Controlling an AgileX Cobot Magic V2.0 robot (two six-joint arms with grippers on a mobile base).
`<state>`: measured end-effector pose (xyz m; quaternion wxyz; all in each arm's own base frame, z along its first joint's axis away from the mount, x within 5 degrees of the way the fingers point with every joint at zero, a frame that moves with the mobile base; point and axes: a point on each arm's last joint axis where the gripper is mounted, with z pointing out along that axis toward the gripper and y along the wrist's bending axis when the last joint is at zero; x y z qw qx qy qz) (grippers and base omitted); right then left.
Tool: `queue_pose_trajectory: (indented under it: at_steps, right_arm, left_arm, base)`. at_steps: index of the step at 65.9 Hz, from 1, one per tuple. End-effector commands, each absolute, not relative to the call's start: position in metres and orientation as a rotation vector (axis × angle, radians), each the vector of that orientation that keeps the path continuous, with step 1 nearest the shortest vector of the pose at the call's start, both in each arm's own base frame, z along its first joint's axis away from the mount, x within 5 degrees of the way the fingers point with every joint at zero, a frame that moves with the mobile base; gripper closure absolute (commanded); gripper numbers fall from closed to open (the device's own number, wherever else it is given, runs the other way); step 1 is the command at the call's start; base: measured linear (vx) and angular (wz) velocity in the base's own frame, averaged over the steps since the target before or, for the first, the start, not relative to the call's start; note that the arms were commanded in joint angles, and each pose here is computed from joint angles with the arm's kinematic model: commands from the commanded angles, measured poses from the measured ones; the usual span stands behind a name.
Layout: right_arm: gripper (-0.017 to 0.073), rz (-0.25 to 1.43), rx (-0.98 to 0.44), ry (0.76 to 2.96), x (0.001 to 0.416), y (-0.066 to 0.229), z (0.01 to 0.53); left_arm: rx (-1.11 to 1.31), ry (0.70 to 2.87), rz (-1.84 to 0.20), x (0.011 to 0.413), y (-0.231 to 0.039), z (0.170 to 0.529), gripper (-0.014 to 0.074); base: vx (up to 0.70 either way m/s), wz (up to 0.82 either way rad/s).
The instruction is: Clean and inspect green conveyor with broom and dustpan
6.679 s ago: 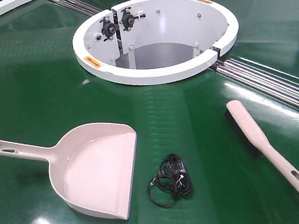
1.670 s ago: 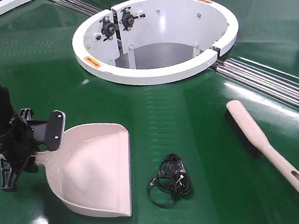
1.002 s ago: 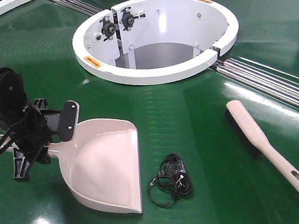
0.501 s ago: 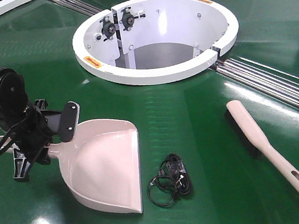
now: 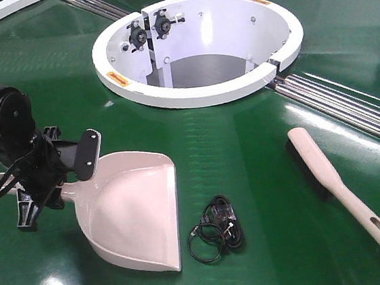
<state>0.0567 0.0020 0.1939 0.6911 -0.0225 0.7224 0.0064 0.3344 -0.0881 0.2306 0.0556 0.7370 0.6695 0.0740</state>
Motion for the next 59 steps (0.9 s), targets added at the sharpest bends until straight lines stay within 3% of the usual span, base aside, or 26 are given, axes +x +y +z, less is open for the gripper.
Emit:
queue_pose_trajectory:
  at_steps: [1, 29, 48, 59]
  right_arm:
    - [0.0569, 0.004, -0.059, 1.541, 0.056, 0.002, 0.195]
    - [0.0569, 0.006, -0.059, 1.522, 0.056, 0.002, 0.197]
    - [0.0569, 0.083, -0.016, 1.192, 0.048, 0.004, 0.236]
    - [0.0569, 0.062, -0.023, 1.315, 0.056, 0.003, 0.268]
  left_arm:
    - [2.209, 1.987, 0.261, 0.332, -0.091, 0.251, 0.0601]
    - [2.209, 1.987, 0.260, 0.332, -0.091, 0.251, 0.0600]
    - [2.207, 1.989, 0.254, 0.332, -0.092, 0.251, 0.0600]
    - [2.205, 1.991, 0.249, 0.332, -0.092, 0.251, 0.0600]
  base:
    - [0.00, 0.00]
    - [0.00, 0.00]
    - [0.00, 0.00]
    - [0.00, 0.00]
